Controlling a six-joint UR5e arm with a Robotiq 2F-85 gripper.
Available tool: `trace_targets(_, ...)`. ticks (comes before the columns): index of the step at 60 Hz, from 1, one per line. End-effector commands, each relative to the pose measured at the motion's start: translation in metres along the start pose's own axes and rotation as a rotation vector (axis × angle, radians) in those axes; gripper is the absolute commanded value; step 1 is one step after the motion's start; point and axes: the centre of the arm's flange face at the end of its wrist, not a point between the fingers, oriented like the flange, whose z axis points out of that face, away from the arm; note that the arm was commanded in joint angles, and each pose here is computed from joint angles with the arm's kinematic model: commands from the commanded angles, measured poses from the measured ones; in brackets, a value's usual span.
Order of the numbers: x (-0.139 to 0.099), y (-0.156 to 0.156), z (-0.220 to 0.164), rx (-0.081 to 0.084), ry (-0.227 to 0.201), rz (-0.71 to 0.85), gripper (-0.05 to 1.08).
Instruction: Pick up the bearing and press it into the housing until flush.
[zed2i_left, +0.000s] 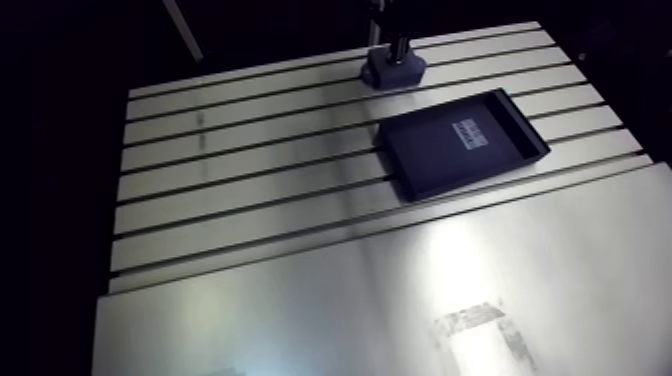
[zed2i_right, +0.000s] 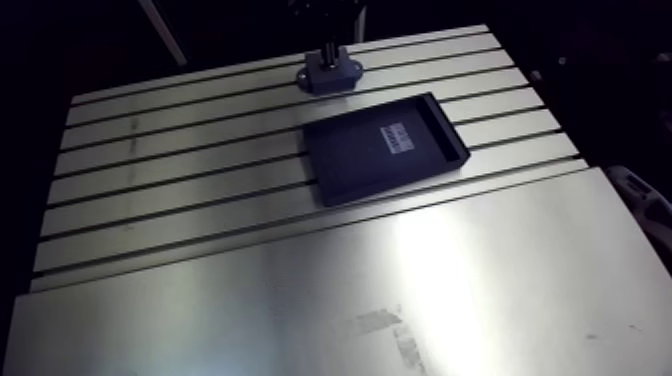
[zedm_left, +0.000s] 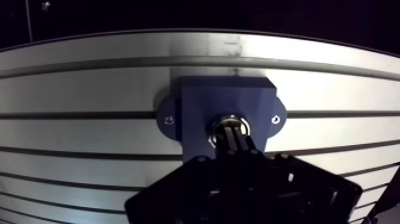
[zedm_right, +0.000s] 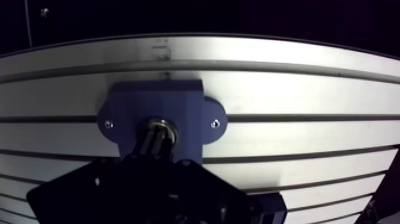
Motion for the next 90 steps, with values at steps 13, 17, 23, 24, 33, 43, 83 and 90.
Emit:
trace_targets(13, -0.0005, -0.0016, 0.0014, 0.002, -0.003, -0.004, 1.01)
trace_targets(17, -0.0012, -0.0018, 0.0027, 0.002, -0.006, -0.004, 1.01)
trace_targets(23, -0.0013, -0.0018, 0.0028, 0.001, -0.006, -0.010, 1.01)
trace_targets(24, -0.0016, -0.0019, 0.0034, 0.002, -0.007, -0.012, 1.01)
trace_targets(33, -0.0017, -0.0010, 0.0037, 0.002, -0.008, -0.012, 1.01)
trace_targets(43, -0.0014, -0.0007, 0.0029, 0.002, -0.006, -0.012, 1.01)
trace_targets(83, -0.0013, -0.0018, 0.0028, 0.001, -0.006, -0.015, 1.01)
trace_targets(90, -0.0016, -0.0030, 0.0035, 0.002, -0.007, -0.016, 1.01)
